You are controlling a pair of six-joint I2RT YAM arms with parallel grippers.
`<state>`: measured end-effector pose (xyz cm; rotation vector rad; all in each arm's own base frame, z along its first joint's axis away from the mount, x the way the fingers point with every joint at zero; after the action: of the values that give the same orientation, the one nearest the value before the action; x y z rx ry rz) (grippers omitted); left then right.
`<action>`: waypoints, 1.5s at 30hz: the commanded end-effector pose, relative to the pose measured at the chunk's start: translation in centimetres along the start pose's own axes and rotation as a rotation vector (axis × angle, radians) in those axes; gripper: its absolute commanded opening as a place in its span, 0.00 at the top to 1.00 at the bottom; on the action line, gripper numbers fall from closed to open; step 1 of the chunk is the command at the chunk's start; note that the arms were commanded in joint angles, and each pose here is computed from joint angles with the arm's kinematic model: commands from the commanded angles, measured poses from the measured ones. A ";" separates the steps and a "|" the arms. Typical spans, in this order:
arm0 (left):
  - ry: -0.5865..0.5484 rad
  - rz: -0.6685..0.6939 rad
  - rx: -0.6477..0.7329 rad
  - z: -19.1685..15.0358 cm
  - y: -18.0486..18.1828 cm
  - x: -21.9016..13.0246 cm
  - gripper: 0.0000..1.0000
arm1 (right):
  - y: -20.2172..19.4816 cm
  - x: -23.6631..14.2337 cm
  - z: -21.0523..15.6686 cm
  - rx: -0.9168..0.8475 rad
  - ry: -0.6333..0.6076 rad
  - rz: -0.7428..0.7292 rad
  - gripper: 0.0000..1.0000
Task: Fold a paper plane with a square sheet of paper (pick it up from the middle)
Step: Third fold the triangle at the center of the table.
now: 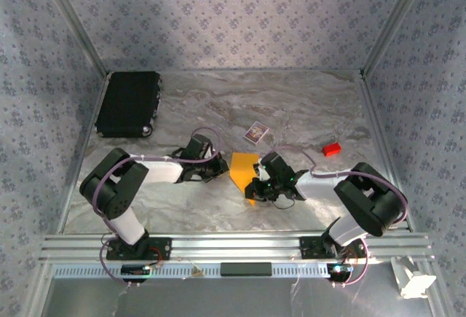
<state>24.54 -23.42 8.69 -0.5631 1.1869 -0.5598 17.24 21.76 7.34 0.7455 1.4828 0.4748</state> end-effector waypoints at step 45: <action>0.145 0.045 0.024 -3.8 1.0 2.5 1.00 | 0.8 0.4 0.2 0.029 0.036 -0.080 0.92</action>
<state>22.82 -26.21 7.41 -0.5158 1.2356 -0.6608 19.34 23.67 7.95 0.7267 1.4856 0.4353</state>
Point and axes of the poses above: each hand's point on the last joint's axis, 136 mm out from that joint toward the fingers, its own x axis out along the fingers, its own y axis along the line the jaws close on, z = x × y, the point moved 8 cm from there along -x, back along the fingers, and after that the axes turned 15 degrees about x, right-handed, at the moved point
